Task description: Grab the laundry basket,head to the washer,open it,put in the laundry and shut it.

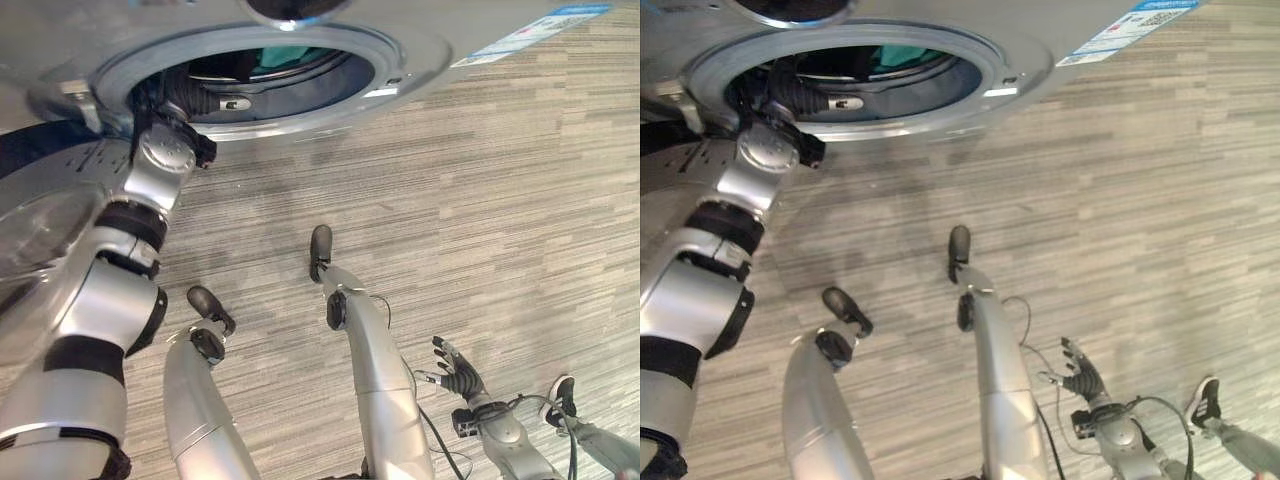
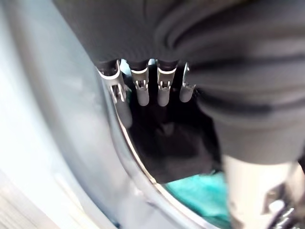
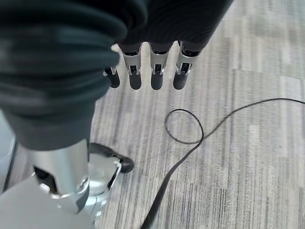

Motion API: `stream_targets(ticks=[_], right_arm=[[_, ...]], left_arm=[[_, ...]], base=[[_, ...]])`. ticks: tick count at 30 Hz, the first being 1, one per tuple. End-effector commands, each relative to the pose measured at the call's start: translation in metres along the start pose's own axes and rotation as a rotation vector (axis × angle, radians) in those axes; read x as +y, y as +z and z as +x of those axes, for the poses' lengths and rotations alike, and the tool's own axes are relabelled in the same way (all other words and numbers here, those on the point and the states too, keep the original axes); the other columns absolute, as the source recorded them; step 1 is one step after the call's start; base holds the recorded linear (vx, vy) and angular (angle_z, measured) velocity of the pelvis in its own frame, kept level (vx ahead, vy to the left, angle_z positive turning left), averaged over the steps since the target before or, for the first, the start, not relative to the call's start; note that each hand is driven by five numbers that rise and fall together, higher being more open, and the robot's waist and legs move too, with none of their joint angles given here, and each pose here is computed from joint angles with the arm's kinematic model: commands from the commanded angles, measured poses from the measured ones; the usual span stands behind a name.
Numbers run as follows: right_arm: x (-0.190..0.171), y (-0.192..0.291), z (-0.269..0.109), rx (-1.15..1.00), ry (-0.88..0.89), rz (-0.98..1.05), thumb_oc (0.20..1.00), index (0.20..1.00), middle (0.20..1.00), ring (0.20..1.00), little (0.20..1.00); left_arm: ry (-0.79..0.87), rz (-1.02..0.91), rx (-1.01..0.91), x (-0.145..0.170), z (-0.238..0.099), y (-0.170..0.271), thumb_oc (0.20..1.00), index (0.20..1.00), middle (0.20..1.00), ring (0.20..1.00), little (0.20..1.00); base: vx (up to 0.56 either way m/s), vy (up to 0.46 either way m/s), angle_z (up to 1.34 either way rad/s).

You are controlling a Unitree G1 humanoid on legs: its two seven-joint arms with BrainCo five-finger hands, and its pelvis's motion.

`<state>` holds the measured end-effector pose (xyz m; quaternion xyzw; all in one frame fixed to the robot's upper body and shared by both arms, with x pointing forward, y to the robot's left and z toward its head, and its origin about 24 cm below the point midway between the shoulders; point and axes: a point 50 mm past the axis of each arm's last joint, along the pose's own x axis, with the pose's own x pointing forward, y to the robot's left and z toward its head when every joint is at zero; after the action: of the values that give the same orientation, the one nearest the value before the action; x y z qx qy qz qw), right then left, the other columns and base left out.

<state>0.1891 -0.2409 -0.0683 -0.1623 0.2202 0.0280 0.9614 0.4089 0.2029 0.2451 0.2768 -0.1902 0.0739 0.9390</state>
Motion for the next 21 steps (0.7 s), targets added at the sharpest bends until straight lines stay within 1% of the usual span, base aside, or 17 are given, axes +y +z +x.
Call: stream_targets(ticks=[1, 3, 4, 5, 6, 7, 8, 9, 11, 12, 15, 16, 18, 19, 21], right_arm=[[-0.029, -0.003, -0.012, -0.010, -0.085, -0.089, 1.000, 1.000, 1.000, 1.000, 1.000], [-0.031, -0.008, -0.014, 0.014, -0.110, -0.097, 1.000, 1.000, 1.000, 1.000, 1.000], [-0.031, -0.008, -0.014, 0.014, -0.110, -0.098, 1.000, 1.000, 1.000, 1.000, 1.000], [-0.032, -0.011, -0.013, 0.030, -0.132, -0.100, 1.000, 1.000, 1.000, 1.000, 1.000], [-0.032, -0.011, -0.013, 0.031, -0.131, -0.102, 1.000, 1.000, 1.000, 1.000, 1.000], [-0.036, -0.014, -0.012, 0.054, -0.148, -0.118, 1.000, 1.000, 1.000, 1.000, 1.000], [-0.036, -0.014, -0.012, 0.054, -0.148, -0.120, 1.000, 1.000, 1.000, 1.000, 1.000], [-0.039, -0.017, -0.012, 0.078, -0.158, -0.133, 1.000, 1.000, 1.000, 1.000, 1.000], [-0.040, -0.023, -0.010, 0.123, -0.150, -0.134, 1.000, 1.000, 1.000, 1.000, 1.000], [-0.040, -0.023, -0.010, 0.123, -0.150, -0.134, 1.000, 1.000, 1.000, 1.000, 1.000], [-0.043, -0.042, -0.016, 0.233, -0.132, -0.088, 1.000, 1.000, 1.000, 1.000, 1.000], [-0.042, -0.048, -0.017, 0.267, -0.123, -0.087, 1.000, 1.000, 1.000, 1.000, 1.000], [-0.040, -0.053, -0.020, 0.295, -0.117, -0.089, 1.000, 1.000, 1.000, 1.000, 1.000], [-0.036, -0.065, -0.023, 0.364, -0.108, -0.074, 1.000, 1.000, 1.000, 1.000, 1.000], [-0.035, -0.070, -0.025, 0.396, -0.105, -0.071, 1.000, 1.000, 1.000, 1.000, 1.000]], left_arm=[[0.102, -0.062, 0.003, 0.021, -0.022, -0.027, 1.000, 1.000, 1.000, 1.000, 1.000], [0.048, -0.102, 0.021, 0.000, -0.045, -0.046, 1.000, 1.000, 1.000, 1.000, 1.000], [0.048, -0.102, 0.022, 0.000, -0.045, -0.046, 1.000, 1.000, 1.000, 1.000, 1.000], [0.011, -0.105, 0.077, -0.017, -0.069, -0.068, 1.000, 1.000, 1.000, 1.000, 1.000], [0.012, -0.105, 0.079, -0.017, -0.070, -0.068, 1.000, 1.000, 1.000, 1.000, 1.000], [-0.027, -0.150, 0.123, -0.034, -0.091, -0.083, 1.000, 1.000, 1.000, 1.000, 1.000], [-0.027, -0.150, 0.125, -0.034, -0.091, -0.083, 1.000, 1.000, 1.000, 1.000, 1.000], [-0.075, -0.193, 0.167, -0.048, -0.112, -0.094, 1.000, 1.000, 1.000, 1.000, 1.000], [-0.157, -0.301, 0.220, -0.069, -0.139, -0.104, 1.000, 1.000, 1.000, 1.000, 1.000], [-0.157, -0.301, 0.220, -0.069, -0.139, -0.104, 1.000, 1.000, 1.000, 1.000, 1.000], [-0.255, -0.402, 0.270, -0.085, -0.165, -0.110, 1.000, 1.000, 1.000, 1.000, 1.000], [-0.281, -0.462, 0.313, -0.091, -0.176, -0.115, 1.000, 1.000, 1.000, 1.000, 1.000], [-0.299, -0.479, 0.335, -0.094, -0.183, -0.118, 1.000, 1.000, 1.000, 1.000, 1.000], [-0.330, -0.490, 0.399, -0.097, -0.198, -0.129, 1.000, 1.000, 1.000, 1.000, 1.000], [-0.336, -0.494, 0.412, -0.098, -0.203, -0.131, 1.000, 1.000, 1.000, 1.000, 1.000]], base=[[-0.06, -0.004, 0.48], [-0.06, -0.004, 0.33], [-0.04, 0.014, 0.30], [-0.03, 0.015, 0.44], [-0.03, 0.012, 0.42], [-0.01, -0.001, 0.40], [0.00, 0.014, 0.26], [0.01, 0.022, 0.27], [0.02, 0.030, 0.29], [0.05, 0.018, 0.21], [0.09, -0.018, 0.13], [0.12, -0.039, 0.16], [0.06, -0.031, 0.22], [0.00, -0.034, 0.28], [0.06, -0.042, 0.20]])
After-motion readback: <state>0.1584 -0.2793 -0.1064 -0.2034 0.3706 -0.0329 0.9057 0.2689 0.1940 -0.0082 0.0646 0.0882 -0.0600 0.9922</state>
